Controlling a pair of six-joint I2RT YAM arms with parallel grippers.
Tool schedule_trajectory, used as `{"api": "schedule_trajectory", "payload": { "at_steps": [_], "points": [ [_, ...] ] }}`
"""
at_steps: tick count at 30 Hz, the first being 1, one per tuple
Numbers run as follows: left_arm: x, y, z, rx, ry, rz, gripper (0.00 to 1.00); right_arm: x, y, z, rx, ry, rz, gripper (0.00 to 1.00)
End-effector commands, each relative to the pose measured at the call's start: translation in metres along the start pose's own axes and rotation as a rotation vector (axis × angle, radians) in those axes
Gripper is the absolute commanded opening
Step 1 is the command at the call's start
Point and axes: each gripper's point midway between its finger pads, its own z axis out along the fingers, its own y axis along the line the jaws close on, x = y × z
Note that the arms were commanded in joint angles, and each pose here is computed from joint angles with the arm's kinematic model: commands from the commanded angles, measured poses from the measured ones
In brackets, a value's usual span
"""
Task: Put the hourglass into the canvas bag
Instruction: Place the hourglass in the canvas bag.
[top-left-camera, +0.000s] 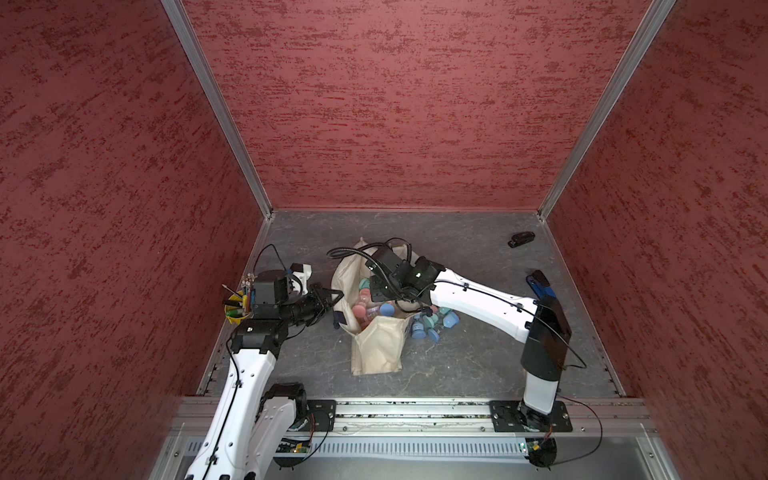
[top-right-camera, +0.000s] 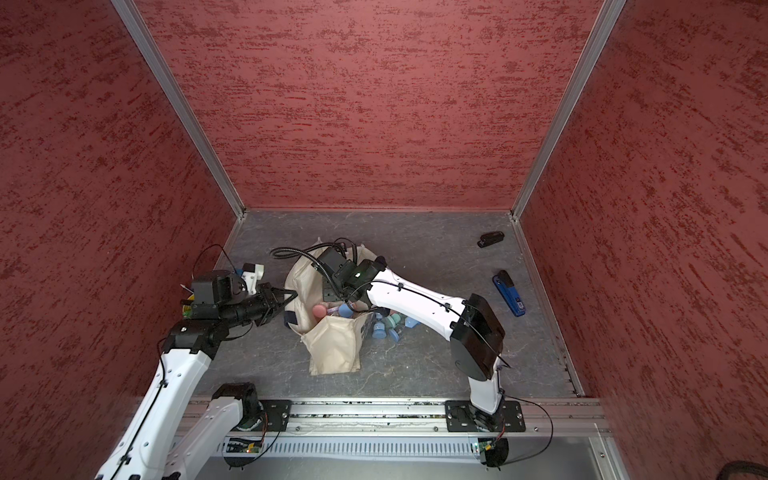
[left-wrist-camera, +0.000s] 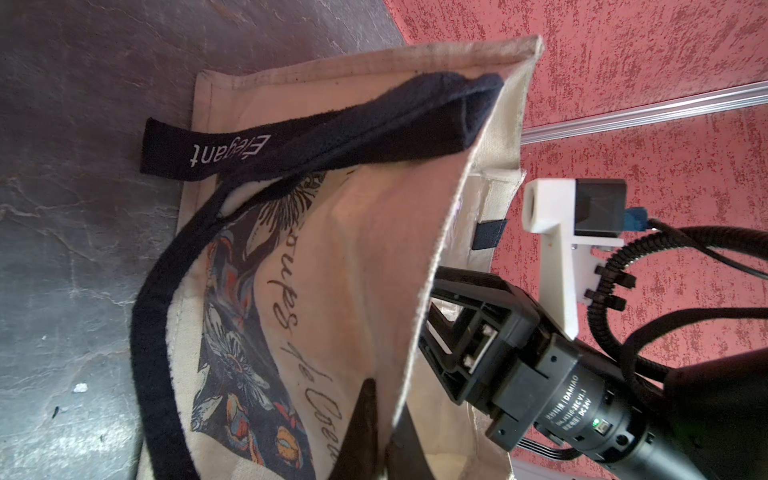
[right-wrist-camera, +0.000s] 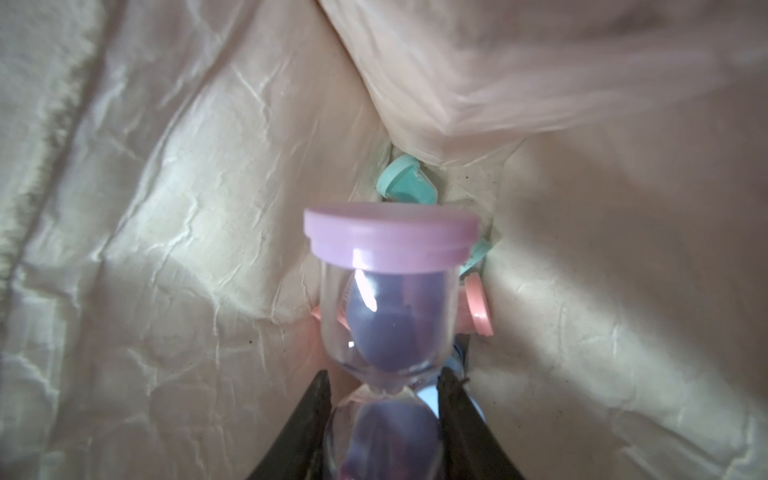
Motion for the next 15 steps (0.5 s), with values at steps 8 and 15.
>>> {"api": "schedule_trajectory", "payload": {
  "at_steps": [8,15],
  "points": [
    [0.001,-0.001,0.001,0.004,0.0,0.015,0.09,-0.025,0.012,-0.028,-0.044,-0.107,0.007,0.7],
    [0.0,0.0,0.001,-0.004,-0.004,0.016,0.09,-0.068,-0.036,-0.091,0.195,-0.349,0.121,0.99]
  ]
}}
